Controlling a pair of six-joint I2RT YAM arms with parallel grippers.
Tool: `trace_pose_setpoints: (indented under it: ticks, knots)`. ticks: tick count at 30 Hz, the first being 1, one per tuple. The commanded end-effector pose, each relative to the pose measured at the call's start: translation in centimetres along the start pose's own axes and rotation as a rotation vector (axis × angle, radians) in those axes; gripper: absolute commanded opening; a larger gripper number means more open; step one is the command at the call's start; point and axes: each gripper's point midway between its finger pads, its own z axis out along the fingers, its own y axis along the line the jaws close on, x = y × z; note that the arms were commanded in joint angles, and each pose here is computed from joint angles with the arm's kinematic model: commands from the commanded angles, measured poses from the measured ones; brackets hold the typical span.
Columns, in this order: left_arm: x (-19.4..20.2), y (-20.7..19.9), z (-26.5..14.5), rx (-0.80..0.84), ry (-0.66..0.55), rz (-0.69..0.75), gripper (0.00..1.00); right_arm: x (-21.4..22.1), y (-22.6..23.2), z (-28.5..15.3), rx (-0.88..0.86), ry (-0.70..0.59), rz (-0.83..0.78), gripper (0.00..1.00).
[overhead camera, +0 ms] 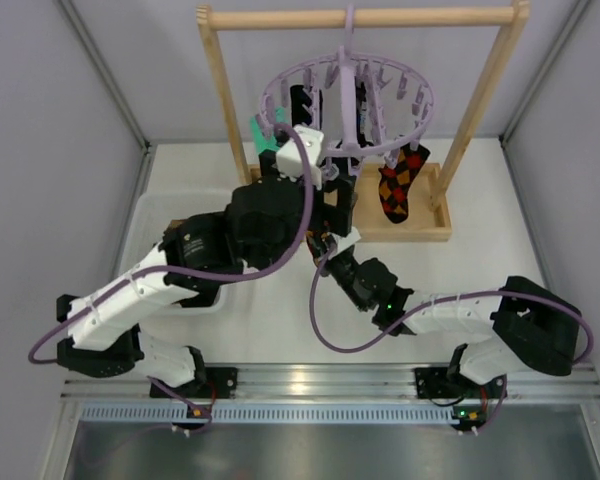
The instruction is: Remove the socks clipped to the hanger
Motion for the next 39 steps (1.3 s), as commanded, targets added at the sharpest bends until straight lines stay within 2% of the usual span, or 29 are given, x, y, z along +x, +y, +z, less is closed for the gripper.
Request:
trace_pose_setpoints:
  ticks: [1, 8, 13, 17, 22, 26, 27, 31, 39]
  knots:
    - [-2.2, 0.6, 0.2, -0.135, -0.077, 0.068, 0.99, -2.2, 0.5, 0.6, 0.08, -0.034, -0.019, 0.0]
    - [-2.2, 0.0, 3.6, -0.249, -0.078, 0.136, 0.99, -2.9, 2.1, 0.9, 0.118, -0.041, -0.021, 0.0]
    - [-1.1, 0.4, 6.0, -0.249, -0.047, 0.115, 0.98, -3.3, 2.8, 0.6, 0.094, -0.056, -0.009, 0.0]
    - [-0.1, 1.0, 7.0, -0.213, -0.015, 0.076, 0.93, -3.5, 3.0, 0.2, 0.069, -0.065, -0.005, 0.0]
    - [0.5, 1.4, 8.4, -0.166, 0.015, 0.038, 0.91, -3.8, 3.4, 0.0, 0.032, -0.083, 0.005, 0.0]
    - [0.9, 1.0, 9.5, -0.152, 0.022, 0.033, 0.83, -4.0, 4.2, 0.0, -0.012, -0.092, 0.013, 0.0]
    - [1.0, 0.9, 9.6, -0.145, 0.024, 0.03, 0.78, -4.2, 4.4, 0.0, -0.018, -0.095, 0.016, 0.0]
    - [0.9, 0.6, 9.6, -0.13, 0.017, 0.016, 0.68, -4.0, 4.7, 0.0, -0.032, -0.089, 0.012, 0.0]
    - [1.4, 0.2, 9.8, -0.116, 0.026, 0.004, 0.66, -3.5, 5.0, 0.2, -0.03, -0.071, 0.001, 0.0]
